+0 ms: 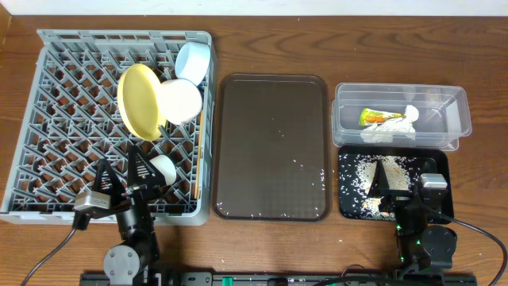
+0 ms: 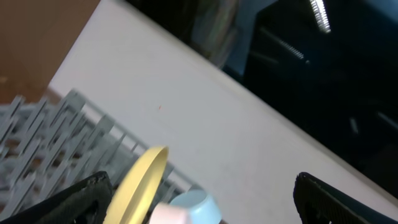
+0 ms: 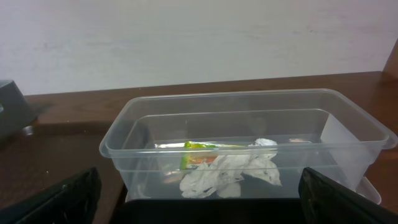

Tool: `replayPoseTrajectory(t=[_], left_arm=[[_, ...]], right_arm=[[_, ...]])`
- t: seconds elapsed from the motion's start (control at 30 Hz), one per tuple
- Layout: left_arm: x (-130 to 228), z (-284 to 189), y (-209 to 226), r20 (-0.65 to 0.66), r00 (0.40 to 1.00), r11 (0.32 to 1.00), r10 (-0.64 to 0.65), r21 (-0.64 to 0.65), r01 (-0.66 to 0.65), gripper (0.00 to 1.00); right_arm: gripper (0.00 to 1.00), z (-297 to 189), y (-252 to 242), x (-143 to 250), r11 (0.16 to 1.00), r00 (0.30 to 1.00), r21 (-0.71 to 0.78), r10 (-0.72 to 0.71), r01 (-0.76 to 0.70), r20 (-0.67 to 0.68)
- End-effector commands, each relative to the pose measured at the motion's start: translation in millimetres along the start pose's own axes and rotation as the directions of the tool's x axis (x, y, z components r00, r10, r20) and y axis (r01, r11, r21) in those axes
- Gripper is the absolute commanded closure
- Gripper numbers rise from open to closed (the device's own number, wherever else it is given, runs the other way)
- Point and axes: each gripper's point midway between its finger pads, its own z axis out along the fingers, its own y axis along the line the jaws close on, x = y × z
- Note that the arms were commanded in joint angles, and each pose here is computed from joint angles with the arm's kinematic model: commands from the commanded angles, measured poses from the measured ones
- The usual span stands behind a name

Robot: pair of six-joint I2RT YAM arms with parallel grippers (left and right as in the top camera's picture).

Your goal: Sort waste into correct bins and load items into the dishwasher

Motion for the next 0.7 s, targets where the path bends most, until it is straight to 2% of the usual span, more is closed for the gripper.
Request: replayPoseTrajectory(t=[0.0,0.13,0.3,0.37,0.47,0.67], left_arm=[[17.7,-1.3,13.7,-0.041,0.999,0.999,-0.029,-0.034,0.028,0.06],[56.5,-7.2,32.0,-0.208,0.976,0.993,0.07,-0.077,-0.088,0.06],[100.8,-23.6,48.3,-0.416,0.874,0.957,0.25,-0.031,-0.288,0.06],[106.2,-25.2,41.2,-0.429,0.832,0.929,0.353,0.055,-0.366,0.06],[108.7,-26.2,37.7,-0.427,0.803,0.904,0.416,0.1,-0.415,0.06],[109.4,-26.5,36.5,-0.428,0.801,0.903,0.419,0.107,-0.415,0.06]], right_arm=[[0.01,-0.3,1.0,0.4,1.0,1.0,-0.001,0.007,-0.007,0.001],[0.01,-0.3,1.0,0.4,1.0,1.0,-0.001,0.007,-0.007,0.001],[0.01,-0.3,1.0,0.4,1.0,1.0,-0.001,0.007,-0.007,0.001],[0.01,-0.3,1.0,0.4,1.0,1.0,-0.001,0.007,-0.007,0.001],[0.01,-0.3,1.0,0.4,1.0,1.0,-0.001,0.007,-0.007,0.001],[0.01,-0.3,1.0,0.4,1.0,1.0,-0.001,0.007,-0.007,0.001]])
